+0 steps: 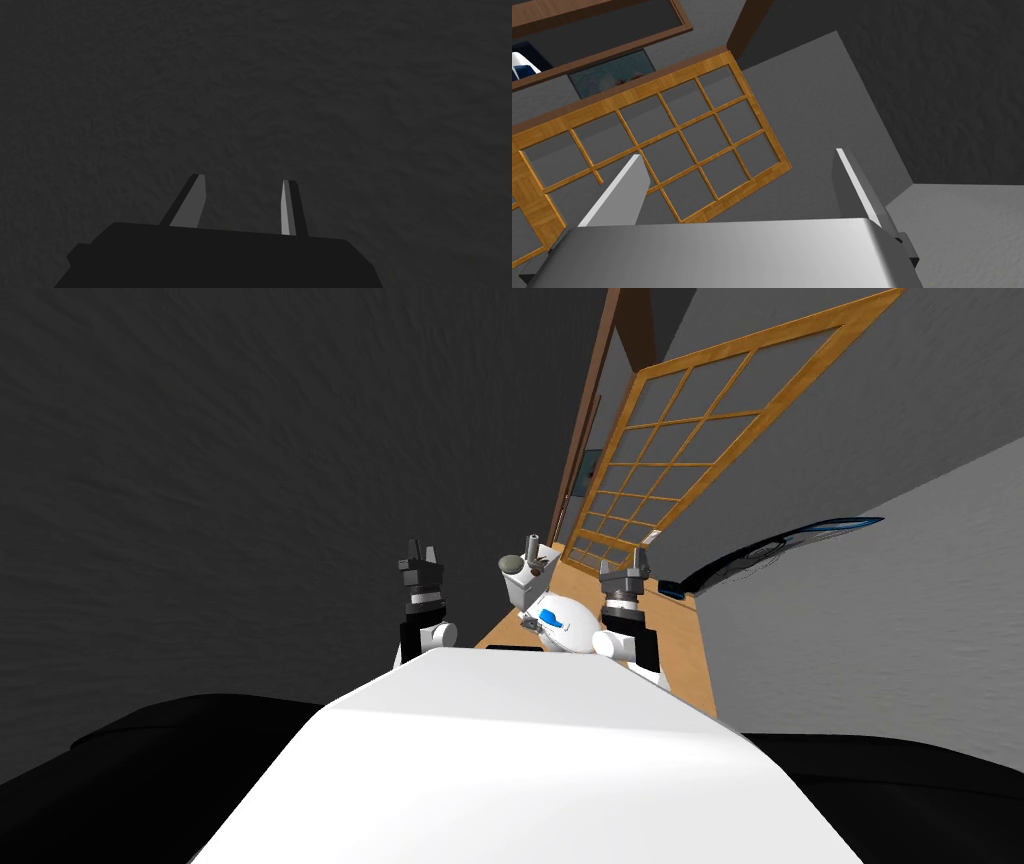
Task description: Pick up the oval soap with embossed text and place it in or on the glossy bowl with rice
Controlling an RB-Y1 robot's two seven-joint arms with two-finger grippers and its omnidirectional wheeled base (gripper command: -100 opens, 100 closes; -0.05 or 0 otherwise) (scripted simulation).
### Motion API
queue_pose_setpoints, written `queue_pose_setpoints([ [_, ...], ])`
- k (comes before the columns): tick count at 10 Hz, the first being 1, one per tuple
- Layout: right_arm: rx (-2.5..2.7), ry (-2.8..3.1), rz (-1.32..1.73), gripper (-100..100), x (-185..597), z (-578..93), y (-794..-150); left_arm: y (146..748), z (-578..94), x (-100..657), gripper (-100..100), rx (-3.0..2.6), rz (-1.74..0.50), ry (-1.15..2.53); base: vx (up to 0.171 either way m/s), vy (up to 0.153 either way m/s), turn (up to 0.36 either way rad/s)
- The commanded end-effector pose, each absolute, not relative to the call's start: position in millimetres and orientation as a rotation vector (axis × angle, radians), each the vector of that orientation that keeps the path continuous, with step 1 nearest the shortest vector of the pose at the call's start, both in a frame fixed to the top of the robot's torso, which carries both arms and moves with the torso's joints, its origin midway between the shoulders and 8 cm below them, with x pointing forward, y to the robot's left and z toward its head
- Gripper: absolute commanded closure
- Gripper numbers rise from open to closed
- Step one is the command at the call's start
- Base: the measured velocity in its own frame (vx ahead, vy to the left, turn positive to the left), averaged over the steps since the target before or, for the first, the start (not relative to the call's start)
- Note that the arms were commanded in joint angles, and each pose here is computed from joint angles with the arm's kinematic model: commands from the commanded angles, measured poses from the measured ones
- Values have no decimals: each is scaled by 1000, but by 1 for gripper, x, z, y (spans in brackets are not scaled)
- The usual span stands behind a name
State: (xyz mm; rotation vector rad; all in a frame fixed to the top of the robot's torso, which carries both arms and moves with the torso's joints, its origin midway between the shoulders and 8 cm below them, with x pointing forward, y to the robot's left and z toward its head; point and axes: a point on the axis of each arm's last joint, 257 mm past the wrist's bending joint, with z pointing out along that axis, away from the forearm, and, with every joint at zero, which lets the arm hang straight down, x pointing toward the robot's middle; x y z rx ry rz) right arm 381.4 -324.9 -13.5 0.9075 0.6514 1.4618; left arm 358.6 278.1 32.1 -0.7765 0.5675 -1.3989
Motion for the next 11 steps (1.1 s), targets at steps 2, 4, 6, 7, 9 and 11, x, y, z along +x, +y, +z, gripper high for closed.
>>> queue_pose_setpoints([
  [2, 1008, 669, 1473, -100, 391, -39, -337, 278, 32, 359, 0, -777, -1399, 568, 18, -19, 85],
  [4, 1081, 675, 1484, -100, 397, -55, -345, 278, 32, 359, 0, -777, -1399, 568, 16, -18, 127],
  [6, 1157, 678, 1497, -100, 402, -72, -352, 278, 32, 359, 0, -777, -1399, 568, 18, -20, 95],
  [7, 1176, 660, 1516, -100, 402, -73, -354, 278, 32, 359, 0, -777, -1399, 568, 21, -23, 78],
  [9, 1255, 659, 1530, -100, 406, -90, -360, 278, 32, 359, 0, -776, -1399, 568, 16, -23, 116],
  [11, 1334, 660, 1542, -100, 410, -109, -366, 278, 32, 359, 0, -777, -1399, 568, 22, -28, 114],
])
